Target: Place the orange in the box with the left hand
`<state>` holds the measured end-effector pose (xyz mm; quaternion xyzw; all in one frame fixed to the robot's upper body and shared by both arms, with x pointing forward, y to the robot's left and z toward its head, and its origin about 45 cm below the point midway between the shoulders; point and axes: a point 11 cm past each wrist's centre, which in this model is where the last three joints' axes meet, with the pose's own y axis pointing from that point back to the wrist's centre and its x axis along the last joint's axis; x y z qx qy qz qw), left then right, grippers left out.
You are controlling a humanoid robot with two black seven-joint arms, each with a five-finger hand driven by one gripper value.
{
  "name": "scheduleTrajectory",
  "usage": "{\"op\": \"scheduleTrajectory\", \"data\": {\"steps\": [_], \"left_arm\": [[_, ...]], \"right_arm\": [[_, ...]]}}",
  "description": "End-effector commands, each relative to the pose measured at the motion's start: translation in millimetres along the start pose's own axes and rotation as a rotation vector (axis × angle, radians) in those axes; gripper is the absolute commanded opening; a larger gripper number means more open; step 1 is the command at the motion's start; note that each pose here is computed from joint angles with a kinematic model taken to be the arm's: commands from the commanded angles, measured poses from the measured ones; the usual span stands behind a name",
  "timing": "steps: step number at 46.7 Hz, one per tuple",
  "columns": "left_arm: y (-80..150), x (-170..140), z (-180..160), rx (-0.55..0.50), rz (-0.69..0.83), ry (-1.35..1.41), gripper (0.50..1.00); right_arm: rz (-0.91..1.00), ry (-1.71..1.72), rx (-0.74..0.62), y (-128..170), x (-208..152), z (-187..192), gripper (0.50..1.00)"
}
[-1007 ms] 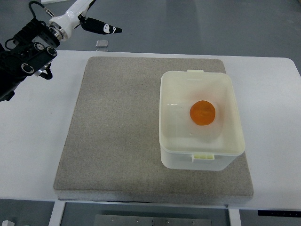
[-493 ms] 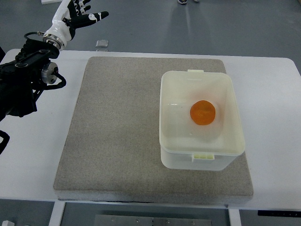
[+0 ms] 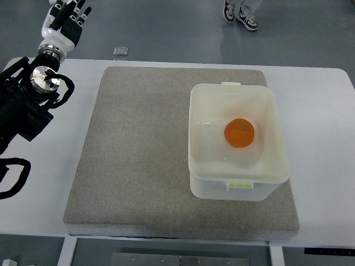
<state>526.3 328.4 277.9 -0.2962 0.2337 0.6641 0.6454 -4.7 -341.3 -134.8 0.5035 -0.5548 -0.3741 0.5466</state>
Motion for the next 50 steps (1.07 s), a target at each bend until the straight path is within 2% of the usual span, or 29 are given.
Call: {"op": "scheduleTrajectory", "data": {"steps": [1,8,32,50], "left_arm": [[2,1,-2,-0.002,-0.022,0.028,0.99],[5,-1,2,-0.019,-0.112,0.053,0.99],[6,5,3,-0.031,-0.096,0.065,0.99],[9,2,-17,-0.001,-0.101,0.085,0.99]], "right_arm": [[0.0,0.0,-0.001,0,0,0,0.932],[0.0,0.0,0.001,0,0,0,0.932],[0.0,0.0,0.001,0,0,0,0.932],[-0.001,0.006,-0.003,0,0,1,0.932]]}}
